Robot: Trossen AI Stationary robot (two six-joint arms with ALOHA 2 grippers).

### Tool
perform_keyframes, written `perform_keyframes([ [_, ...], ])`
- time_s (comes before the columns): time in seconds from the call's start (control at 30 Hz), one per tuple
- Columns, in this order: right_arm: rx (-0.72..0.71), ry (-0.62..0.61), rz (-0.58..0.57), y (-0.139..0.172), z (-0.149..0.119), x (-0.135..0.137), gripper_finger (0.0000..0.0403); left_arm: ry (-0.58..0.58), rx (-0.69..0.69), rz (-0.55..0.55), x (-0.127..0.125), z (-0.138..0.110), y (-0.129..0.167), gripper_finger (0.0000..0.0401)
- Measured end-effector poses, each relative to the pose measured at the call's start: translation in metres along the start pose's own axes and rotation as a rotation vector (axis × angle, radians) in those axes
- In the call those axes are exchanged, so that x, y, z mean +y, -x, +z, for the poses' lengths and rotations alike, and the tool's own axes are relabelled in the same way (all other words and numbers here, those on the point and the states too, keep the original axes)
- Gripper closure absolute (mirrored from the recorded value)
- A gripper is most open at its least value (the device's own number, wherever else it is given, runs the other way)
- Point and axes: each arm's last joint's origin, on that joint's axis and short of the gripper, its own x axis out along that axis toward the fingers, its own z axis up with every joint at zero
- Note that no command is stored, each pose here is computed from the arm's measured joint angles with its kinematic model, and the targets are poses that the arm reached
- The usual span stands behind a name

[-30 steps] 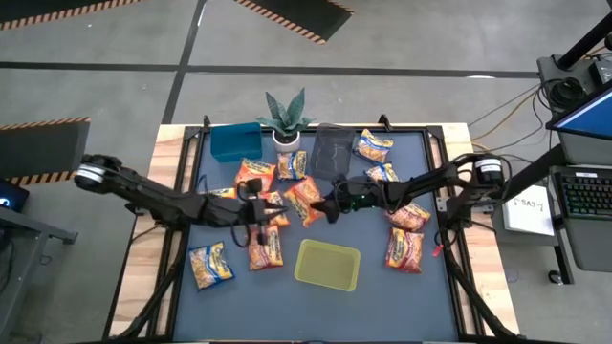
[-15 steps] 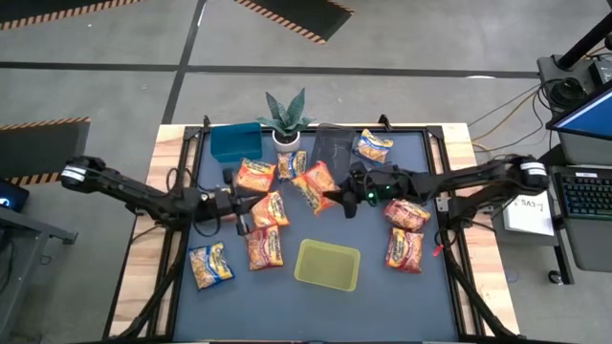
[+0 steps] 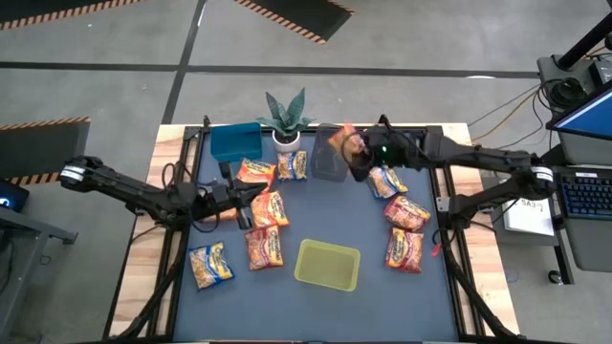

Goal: Sort Maruchan noodles
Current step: Put the orange bag into the black bin

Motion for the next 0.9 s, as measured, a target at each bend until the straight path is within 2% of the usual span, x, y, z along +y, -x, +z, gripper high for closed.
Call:
perform_keyframes([
  [0.13, 0.002, 0.214, -0.047, -0.014, 0.019, -0.007, 0.0294, -0.001, 0.021, 0.000, 0.000, 0.007, -0.004, 0.0401],
  [0.23, 0.044, 0.421, -0.072, -0.033, 0.026, -0.010, 0.0294, -0.001, 0.044, -0.008, 0.000, 0.011, -0.007, 0.0401],
  [0.33, 0.099, 0.559, -0.089, -0.056, 0.028, -0.014, 0.0294, -0.016, 0.070, -0.021, -0.002, 0.013, -0.008, 0.0401],
  [0.63, 0.197, 0.682, -0.130, -0.116, 0.038, -0.029, 0.0294, -0.033, 0.099, -0.036, -0.004, 0.012, -0.007, 0.0401],
  [0.9, 0.228, 0.696, -0.114, -0.141, 0.046, -0.038, 0.0294, -0.015, 0.121, -0.041, -0.004, 0.008, -0.007, 0.0401],
])
